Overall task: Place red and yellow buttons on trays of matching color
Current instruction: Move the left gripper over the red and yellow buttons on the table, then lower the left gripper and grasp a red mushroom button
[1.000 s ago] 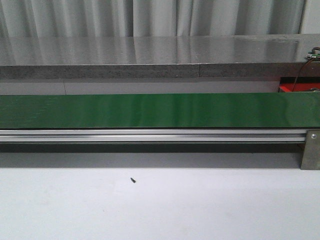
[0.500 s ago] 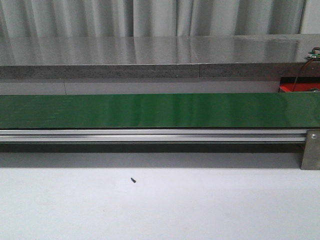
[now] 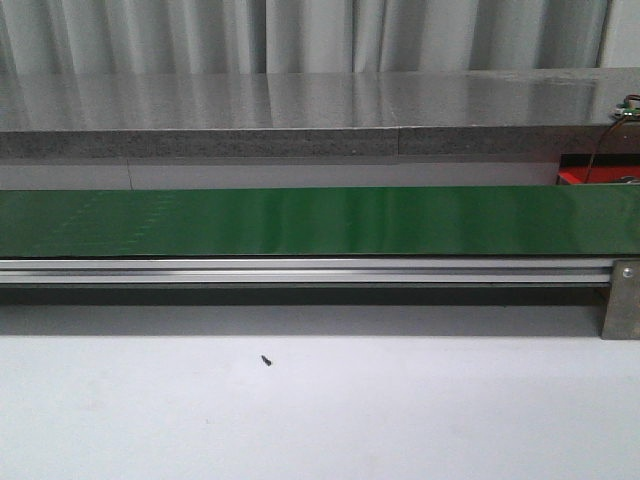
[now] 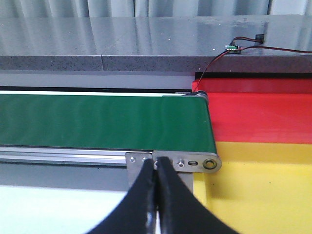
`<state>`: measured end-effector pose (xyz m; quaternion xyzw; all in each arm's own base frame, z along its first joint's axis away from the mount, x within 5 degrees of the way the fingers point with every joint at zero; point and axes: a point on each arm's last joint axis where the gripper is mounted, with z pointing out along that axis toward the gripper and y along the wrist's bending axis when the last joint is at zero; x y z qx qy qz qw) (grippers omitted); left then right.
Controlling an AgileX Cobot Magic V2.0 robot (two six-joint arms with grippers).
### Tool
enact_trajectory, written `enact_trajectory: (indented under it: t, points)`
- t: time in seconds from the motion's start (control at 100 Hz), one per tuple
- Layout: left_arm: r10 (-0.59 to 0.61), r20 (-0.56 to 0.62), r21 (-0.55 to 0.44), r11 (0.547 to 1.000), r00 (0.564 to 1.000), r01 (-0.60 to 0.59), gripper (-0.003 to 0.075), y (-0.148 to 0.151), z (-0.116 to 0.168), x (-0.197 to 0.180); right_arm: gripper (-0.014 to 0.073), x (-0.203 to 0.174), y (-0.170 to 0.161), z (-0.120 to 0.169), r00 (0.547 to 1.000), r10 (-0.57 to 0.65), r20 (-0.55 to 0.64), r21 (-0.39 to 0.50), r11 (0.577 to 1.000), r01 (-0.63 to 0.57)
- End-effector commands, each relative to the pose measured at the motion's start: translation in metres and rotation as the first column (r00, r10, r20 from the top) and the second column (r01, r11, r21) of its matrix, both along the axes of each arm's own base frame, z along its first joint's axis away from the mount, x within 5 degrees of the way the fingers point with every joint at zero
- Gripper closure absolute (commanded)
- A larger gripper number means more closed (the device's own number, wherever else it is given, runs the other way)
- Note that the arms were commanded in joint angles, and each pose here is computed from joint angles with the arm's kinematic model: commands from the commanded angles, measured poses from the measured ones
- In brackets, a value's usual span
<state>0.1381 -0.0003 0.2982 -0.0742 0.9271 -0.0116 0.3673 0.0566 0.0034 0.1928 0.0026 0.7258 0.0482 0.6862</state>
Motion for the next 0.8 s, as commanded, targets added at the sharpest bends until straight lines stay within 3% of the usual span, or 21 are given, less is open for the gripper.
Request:
enact_trajectory:
  t: [0.0, 0.28, 0.4, 0.52, 0.79]
  points:
    - [0.117, 0.072, 0.082, 0.989, 0.99, -0.123, 0.0072, 0.013, 0.018, 0.007, 0.0662, -0.002, 0.0, 0.015, 0.993, 0.005, 0.118, -0.005, 1.0, -0.004]
    - [0.298, 0.083, 0.161, 0.938, 0.951, -0.308, 0.0072, 0.033, 0.026, 0.032, 0.0662, -0.002, 0.0, 0.015, 0.993, 0.005, 0.118, -0.005, 1.0, -0.004]
    - [0.409, 0.061, 0.169, 0.895, 0.911, -0.413, 0.0072, 0.057, 0.022, 0.043, 0.0662, -0.002, 0.0, 0.015, 0.993, 0.005, 0.118, -0.005, 1.0, -0.004]
    - [0.514, 0.045, 0.158, 0.843, 0.857, -0.514, 0.0073, 0.087, 0.015, 0.046, 0.0662, -0.002, 0.0, 0.015, 0.993, 0.005, 0.118, -0.005, 1.0, -0.004]
    - [0.605, -0.011, 0.047, 0.795, 0.796, -0.604, 0.0083, 0.13, -0.01, 0.056, 0.0662, -0.002, 0.0, 0.015, 0.993, 0.005, 0.118, -0.005, 1.0, -0.004]
